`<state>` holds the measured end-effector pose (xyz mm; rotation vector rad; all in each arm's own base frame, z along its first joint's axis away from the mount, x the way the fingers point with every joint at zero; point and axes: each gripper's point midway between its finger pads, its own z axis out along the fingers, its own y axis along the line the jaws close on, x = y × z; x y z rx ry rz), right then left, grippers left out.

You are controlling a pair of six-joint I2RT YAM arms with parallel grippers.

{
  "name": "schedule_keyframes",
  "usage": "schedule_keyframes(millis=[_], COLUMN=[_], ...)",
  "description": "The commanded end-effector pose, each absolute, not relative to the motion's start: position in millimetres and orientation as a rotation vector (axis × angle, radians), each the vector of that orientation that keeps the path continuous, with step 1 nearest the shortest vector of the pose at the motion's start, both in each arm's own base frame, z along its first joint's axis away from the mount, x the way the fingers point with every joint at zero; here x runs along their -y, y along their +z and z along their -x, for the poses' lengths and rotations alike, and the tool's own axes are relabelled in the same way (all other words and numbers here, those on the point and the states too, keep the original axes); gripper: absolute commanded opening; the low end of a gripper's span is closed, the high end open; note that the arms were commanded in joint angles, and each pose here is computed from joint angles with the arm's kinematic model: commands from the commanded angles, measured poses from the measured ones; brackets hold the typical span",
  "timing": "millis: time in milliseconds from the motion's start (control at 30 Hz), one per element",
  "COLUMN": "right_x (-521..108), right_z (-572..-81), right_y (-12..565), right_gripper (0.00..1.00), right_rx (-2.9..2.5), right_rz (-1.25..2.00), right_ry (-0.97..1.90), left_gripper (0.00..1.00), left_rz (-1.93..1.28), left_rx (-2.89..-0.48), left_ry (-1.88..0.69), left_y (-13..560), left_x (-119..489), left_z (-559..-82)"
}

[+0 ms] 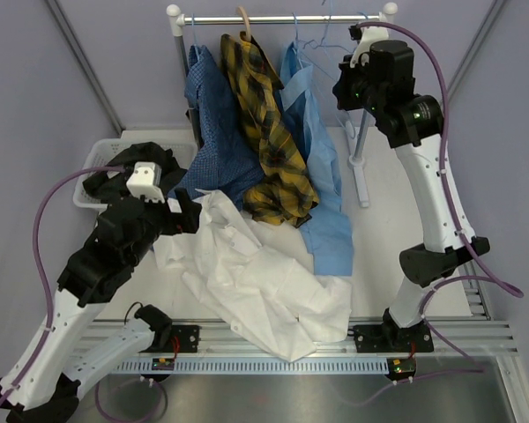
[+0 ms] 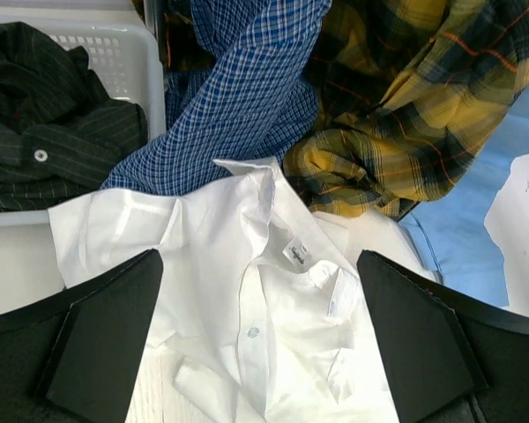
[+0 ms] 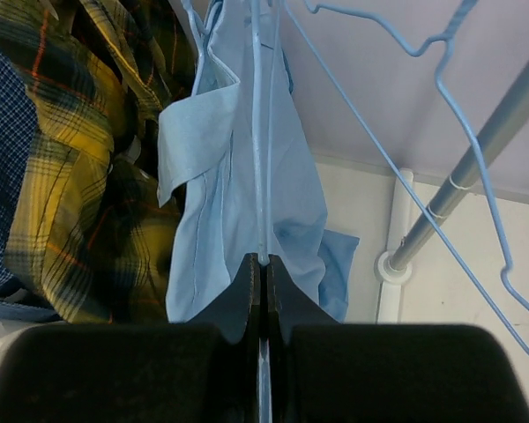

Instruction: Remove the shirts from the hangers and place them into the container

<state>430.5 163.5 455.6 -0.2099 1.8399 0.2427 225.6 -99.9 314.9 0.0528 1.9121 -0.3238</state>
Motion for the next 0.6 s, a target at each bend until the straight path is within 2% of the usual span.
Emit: schedule_keyframes(millis=[0,200,467,533,567], right_x=[-172,-168,-155,-152,-151], right_z=[-445,-475,-479,-473,-473], right_y=[477,449,414,417,413], right_gripper=[0.0,0.0,0.0,0.04,0.11], right_rx=[-1.751,-1.784,-1.836,-1.821,-1.827], right_rz=[0.233,0.186,0.128,0.125,0.121], right_ry=[0.305,0.26,0.21,0.21,0.206], left_gripper=[0.99,0.99,0.99,0.99,0.99], left_rz=[-0.106,-0.133,-0.101,-0.081,-0.078], left_rx=[-1.929,-2.013,-2.149,-2.183,-2.199], left_ry=[-0.358,-0.353,-0.424,-0.435,-0.44], left_y=[306,276,237,229,225], left_x=[105,110,128,133,137], left_z=[-219,-217,-216,-216,-215])
